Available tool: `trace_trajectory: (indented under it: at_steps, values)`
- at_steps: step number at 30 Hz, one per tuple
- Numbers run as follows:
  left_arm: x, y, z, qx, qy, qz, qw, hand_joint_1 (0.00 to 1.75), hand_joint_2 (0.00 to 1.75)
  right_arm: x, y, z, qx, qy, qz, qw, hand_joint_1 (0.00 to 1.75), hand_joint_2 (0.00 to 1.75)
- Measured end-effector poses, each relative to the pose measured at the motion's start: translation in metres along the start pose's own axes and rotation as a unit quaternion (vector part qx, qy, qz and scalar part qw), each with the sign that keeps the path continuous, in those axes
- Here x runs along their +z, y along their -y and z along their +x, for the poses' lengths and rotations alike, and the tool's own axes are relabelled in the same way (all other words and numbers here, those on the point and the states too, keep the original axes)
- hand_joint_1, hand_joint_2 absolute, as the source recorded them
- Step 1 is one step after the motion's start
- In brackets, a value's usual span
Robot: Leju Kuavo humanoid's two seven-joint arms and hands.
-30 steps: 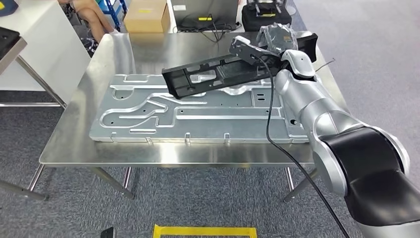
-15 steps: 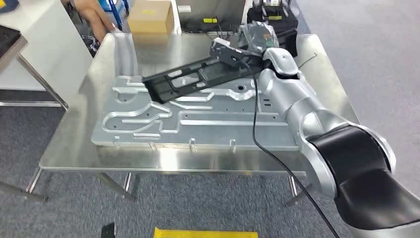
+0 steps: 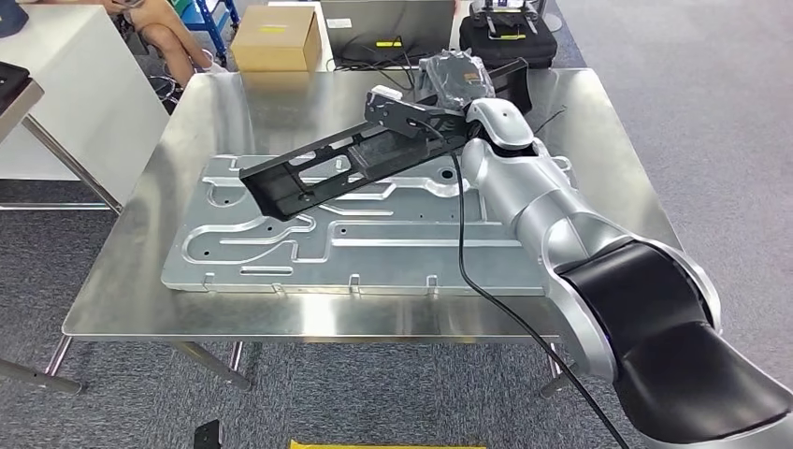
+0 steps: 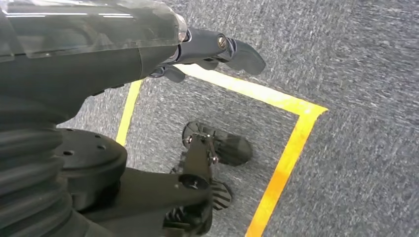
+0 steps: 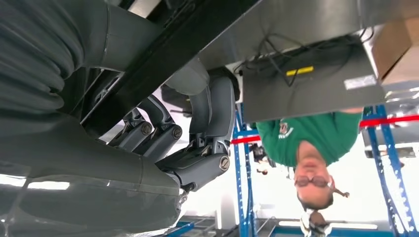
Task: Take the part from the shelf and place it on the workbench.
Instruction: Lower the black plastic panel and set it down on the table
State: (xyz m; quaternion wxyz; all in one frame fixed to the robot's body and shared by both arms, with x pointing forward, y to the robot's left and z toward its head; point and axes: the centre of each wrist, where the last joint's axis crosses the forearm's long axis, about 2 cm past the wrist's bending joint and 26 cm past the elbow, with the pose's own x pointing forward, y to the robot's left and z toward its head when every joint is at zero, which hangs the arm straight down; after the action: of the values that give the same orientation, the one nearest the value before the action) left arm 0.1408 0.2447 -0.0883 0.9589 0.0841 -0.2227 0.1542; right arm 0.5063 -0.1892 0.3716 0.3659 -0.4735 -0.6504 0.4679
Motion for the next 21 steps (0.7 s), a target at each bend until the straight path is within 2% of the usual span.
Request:
trace_trajectory:
  at_steps: [7, 11, 16, 20, 21]
  values:
    - [0.0, 0.002, 0.001, -0.004, -0.002, 0.0, 1.0, 0.0, 1.75, 0.0, -0.001, 0.0, 0.0, 0.0, 0.002, 1.0, 1.75, 1.75]
    - [0.0, 0.002, 0.002, -0.009, -0.008, 0.0, 1.0, 0.0, 1.75, 0.004, -0.01, 0.0, 0.001, 0.0, 0.013, 1.0, 0.0, 0.0]
    - [0.0, 0.002, 0.003, -0.01, -0.01, 0.001, 1.0, 0.0, 1.75, 0.004, -0.011, 0.001, 0.001, 0.006, 0.014, 1.0, 0.0, 0.0]
    - [-0.001, 0.0, 0.004, -0.01, -0.012, 0.005, 1.0, 0.0, 0.0, 0.004, -0.01, 0.002, 0.001, 0.007, 0.013, 1.0, 0.0, 0.0]
    - [-0.001, -0.001, 0.004, -0.01, -0.012, 0.007, 1.0, 0.0, 0.0, 0.004, -0.01, 0.003, 0.001, 0.008, 0.013, 1.0, 0.0, 0.0]
